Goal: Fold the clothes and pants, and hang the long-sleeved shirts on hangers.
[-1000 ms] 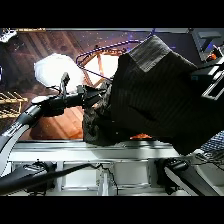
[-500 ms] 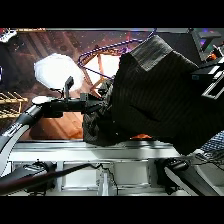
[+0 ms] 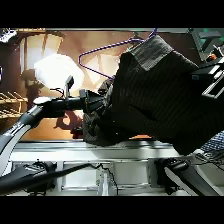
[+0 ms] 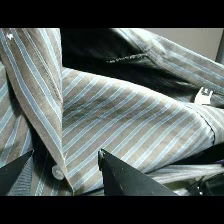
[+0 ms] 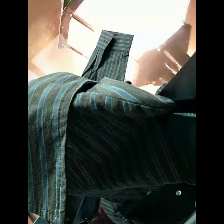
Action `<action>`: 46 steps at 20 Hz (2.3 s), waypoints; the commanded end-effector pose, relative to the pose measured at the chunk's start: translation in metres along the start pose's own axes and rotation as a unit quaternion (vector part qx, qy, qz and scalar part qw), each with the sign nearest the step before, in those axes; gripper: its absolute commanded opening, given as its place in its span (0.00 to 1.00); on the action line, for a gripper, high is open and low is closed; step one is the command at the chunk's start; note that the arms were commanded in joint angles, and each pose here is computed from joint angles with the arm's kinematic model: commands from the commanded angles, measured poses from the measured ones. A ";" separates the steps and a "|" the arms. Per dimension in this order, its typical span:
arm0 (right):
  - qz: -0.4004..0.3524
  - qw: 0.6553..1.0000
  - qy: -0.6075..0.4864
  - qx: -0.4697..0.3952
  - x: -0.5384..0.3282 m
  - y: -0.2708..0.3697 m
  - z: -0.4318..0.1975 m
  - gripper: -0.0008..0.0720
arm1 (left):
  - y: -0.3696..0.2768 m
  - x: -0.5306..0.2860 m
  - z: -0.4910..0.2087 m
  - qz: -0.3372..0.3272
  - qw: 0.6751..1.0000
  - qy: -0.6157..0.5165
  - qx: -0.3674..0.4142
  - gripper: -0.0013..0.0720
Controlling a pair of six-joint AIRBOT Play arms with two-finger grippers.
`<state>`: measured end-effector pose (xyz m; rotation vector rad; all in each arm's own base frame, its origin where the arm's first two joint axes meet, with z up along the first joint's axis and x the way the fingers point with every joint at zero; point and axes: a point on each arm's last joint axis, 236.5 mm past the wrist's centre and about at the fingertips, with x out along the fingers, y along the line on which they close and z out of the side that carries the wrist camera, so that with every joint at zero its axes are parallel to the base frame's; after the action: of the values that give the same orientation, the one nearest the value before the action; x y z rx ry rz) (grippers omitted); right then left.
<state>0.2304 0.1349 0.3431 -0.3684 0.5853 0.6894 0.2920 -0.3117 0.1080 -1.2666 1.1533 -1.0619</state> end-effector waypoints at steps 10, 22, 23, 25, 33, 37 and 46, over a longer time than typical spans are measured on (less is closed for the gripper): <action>0.005 1.000 0.007 0.003 0.000 0.003 -0.003 0.05 | 0.001 0.029 0.042 -0.094 0.992 -0.062 -0.064 0.57; 0.005 1.000 0.011 0.003 0.000 0.002 -0.005 0.05 | -0.006 0.041 0.093 -0.122 0.988 -0.086 -0.031 0.04; 0.003 1.000 0.011 0.003 0.000 0.001 -0.005 0.05 | -0.008 0.031 0.102 -0.126 0.987 -0.096 -0.029 0.04; -0.008 1.000 0.016 0.003 0.000 -0.004 -0.008 0.05 | -0.012 0.007 0.123 -0.135 0.983 -0.122 -0.011 0.04; -0.060 0.997 0.044 -0.014 0.000 -0.030 -0.019 0.05 | -0.040 -0.063 0.161 -0.178 0.967 -0.180 0.030 0.04; -0.059 0.997 0.050 -0.012 0.005 -0.033 -0.020 0.05 | -0.083 -0.086 0.171 -0.220 0.947 -0.215 0.090 0.04; -0.062 0.995 0.080 -0.009 0.016 -0.041 -0.029 0.05 | -0.208 -0.105 0.172 -0.280 0.909 -0.197 0.238 0.04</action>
<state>0.2538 0.1025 0.3215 -0.4679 0.6741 0.5638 0.4604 -0.1968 0.2747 -1.4159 0.2670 -1.2538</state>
